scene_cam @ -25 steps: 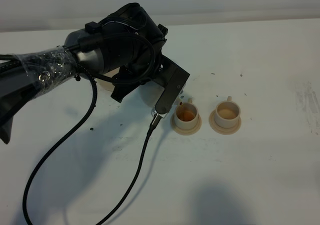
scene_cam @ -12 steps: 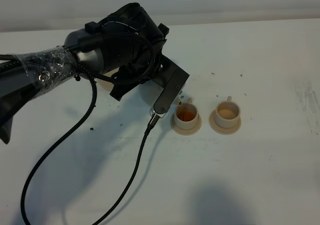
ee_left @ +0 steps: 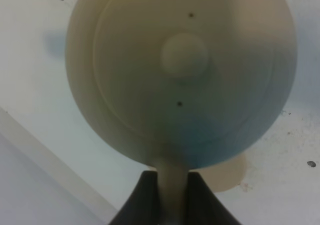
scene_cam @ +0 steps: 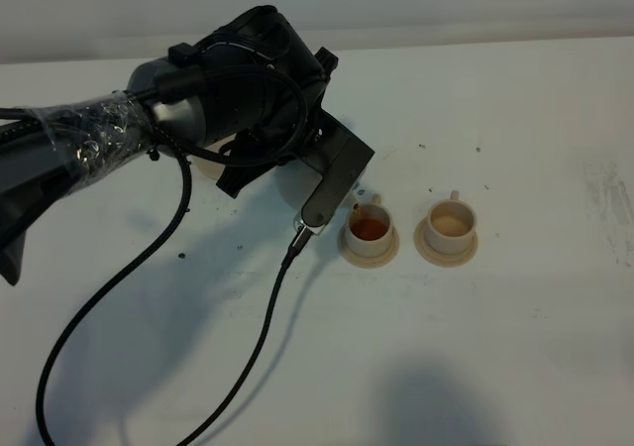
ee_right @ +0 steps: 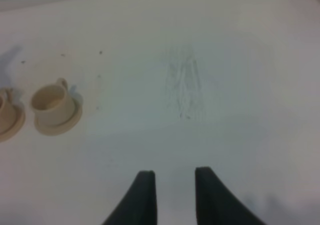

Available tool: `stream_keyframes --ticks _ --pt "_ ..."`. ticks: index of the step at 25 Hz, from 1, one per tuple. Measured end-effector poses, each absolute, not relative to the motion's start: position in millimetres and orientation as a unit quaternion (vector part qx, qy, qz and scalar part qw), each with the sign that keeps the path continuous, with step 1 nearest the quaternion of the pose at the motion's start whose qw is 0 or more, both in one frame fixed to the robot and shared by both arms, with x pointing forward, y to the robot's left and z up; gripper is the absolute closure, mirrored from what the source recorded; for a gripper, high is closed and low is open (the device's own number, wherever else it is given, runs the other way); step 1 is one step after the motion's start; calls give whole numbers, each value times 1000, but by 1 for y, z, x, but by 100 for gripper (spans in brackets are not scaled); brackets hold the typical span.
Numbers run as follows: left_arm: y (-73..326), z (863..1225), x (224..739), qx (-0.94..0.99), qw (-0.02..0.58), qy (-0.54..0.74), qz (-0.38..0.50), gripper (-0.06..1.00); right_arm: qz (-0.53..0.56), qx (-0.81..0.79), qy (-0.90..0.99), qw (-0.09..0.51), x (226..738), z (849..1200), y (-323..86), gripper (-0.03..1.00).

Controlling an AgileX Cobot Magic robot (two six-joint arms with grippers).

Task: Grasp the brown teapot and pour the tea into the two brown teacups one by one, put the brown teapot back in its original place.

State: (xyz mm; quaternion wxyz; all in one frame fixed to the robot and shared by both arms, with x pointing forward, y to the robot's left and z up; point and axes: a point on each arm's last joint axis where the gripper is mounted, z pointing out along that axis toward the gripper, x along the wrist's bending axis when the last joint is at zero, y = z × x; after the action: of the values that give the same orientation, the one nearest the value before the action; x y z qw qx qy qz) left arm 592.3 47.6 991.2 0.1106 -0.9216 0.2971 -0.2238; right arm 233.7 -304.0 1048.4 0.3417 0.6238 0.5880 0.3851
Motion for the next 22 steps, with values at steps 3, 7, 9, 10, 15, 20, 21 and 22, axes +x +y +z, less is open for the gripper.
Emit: stream_keyframes --ticks 3,7,9,10,15,20,21,22 --pt "47 991 593 -921 110 299 -225 93 385 624 588 342 234 1048 -304 75" --pt "47 992 594 -918 109 302 -233 93 385 624 588 342 234 1048 -304 75" --pt "47 992 594 -916 111 304 -237 93 385 624 588 342 234 1048 -304 75" --pt "47 992 595 -915 112 305 -238 93 385 624 588 342 234 1048 -304 75" --pt "47 992 595 -915 113 306 -239 93 385 624 588 342 234 1048 -304 75" --pt "46 993 596 -911 113 310 -247 93 385 624 588 342 234 1048 -304 75" --pt "46 993 596 -910 113 311 -248 93 385 624 588 342 234 1048 -304 75" --pt "45 993 596 -909 114 312 -250 93 385 624 588 342 234 1048 -304 75"
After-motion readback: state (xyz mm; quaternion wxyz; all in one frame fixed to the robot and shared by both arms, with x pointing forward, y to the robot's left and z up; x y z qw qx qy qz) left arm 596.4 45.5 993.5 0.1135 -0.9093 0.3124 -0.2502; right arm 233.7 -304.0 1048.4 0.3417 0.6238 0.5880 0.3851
